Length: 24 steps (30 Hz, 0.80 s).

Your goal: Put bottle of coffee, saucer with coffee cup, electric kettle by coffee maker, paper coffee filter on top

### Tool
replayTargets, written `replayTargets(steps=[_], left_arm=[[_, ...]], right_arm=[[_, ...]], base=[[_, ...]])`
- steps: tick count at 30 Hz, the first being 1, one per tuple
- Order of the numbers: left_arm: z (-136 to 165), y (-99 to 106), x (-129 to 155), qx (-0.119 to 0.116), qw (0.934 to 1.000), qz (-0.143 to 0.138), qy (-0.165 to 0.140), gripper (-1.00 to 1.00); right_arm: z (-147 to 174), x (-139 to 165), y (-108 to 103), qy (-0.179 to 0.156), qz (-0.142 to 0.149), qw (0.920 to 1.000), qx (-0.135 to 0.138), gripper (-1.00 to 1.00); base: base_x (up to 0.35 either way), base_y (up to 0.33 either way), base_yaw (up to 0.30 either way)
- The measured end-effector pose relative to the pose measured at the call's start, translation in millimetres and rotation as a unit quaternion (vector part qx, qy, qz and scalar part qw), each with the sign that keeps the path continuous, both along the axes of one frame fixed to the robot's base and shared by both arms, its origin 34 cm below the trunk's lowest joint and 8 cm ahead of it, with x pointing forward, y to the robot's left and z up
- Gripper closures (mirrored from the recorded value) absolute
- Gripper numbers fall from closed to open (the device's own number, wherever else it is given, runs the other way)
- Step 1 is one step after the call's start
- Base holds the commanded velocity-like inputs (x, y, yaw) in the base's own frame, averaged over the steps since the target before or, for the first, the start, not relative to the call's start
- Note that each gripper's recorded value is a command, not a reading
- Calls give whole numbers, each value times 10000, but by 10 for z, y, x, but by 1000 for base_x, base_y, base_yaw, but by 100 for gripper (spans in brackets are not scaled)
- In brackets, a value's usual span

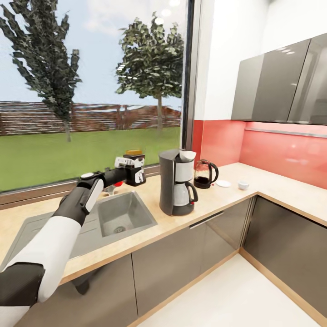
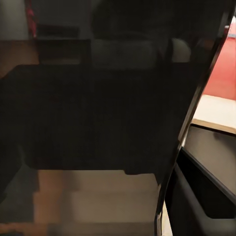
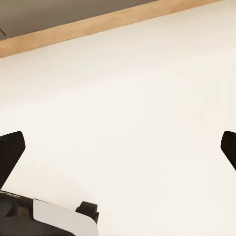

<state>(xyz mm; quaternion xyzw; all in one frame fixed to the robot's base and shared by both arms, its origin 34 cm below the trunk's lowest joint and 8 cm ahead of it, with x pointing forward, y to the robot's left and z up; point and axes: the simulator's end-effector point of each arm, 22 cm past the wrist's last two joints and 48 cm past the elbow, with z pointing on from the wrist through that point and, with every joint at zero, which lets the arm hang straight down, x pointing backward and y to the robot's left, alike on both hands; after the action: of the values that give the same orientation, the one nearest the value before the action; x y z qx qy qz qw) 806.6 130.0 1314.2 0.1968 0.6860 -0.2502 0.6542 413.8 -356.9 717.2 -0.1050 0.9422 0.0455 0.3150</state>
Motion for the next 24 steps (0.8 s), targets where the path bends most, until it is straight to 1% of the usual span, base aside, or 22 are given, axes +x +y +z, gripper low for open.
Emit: replayTargets(steps=[5, 9, 12, 19, 24], left_arm=[[-61, 8, 24, -17, 10000, 19, 5, 100], [-68, 6, 27, -26, 10000, 17, 8, 100], [-125, 3, 33, -30, 10000, 12, 72, 100], [-163, 13, 43, -35, 9999, 13, 114, 100], [-166, 15, 44, -35, 9999, 16, 118, 100]], right_arm=[[15, -9, -24, -87, -47, 9999, 20, -100], [-12, -86, -63, -56, -202, 9998, 67, -100], [-18, -110, -90, -43, -307, 9995, 93, -100], [-22, -115, -99, -36, -347, 9993, 103, -100], [-22, -116, -101, -36, -351, 9993, 103, -100]], base=[[153, 1, 0], [52, 0, 0], [151, 0, 0], [54, 0, -13], [8, 0, -137]])
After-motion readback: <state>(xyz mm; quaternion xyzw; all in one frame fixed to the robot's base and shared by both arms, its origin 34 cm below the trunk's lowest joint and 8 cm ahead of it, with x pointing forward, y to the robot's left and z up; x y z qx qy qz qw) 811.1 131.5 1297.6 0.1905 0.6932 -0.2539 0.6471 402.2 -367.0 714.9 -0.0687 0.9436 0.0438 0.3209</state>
